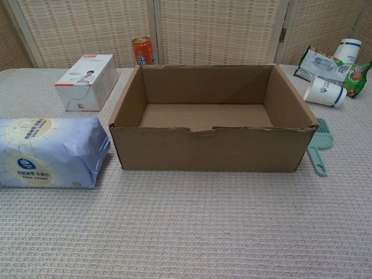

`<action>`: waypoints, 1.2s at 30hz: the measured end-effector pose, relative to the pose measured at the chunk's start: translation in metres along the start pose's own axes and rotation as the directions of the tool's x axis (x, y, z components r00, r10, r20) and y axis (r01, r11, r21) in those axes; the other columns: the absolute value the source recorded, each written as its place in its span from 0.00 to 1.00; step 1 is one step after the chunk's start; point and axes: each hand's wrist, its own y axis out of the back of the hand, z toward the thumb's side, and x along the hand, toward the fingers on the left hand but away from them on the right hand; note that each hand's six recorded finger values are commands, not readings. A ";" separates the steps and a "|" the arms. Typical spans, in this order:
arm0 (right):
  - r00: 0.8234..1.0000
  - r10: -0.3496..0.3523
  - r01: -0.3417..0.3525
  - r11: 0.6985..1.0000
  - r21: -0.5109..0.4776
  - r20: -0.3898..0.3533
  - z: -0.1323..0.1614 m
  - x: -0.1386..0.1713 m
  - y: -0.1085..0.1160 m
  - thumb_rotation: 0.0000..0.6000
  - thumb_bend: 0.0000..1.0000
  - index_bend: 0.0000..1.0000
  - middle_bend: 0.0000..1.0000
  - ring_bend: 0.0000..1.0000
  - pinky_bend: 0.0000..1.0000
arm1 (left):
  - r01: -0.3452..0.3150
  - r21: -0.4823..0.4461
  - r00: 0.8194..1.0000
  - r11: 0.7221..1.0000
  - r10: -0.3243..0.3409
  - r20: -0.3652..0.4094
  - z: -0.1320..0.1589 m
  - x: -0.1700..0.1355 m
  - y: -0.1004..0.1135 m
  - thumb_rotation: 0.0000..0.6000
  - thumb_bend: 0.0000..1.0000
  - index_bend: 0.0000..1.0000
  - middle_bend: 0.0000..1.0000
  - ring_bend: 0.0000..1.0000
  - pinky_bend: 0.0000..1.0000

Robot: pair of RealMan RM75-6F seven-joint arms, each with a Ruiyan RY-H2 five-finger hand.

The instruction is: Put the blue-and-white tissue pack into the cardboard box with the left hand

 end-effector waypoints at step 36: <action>1.000 -0.011 0.011 0.999 -0.043 0.018 -0.004 0.003 0.016 1.00 0.00 0.08 0.04 0.00 0.00 | 0.301 0.117 0.953 0.947 -0.304 0.008 0.093 0.107 -0.048 1.00 0.20 0.00 0.00 0.00 0.08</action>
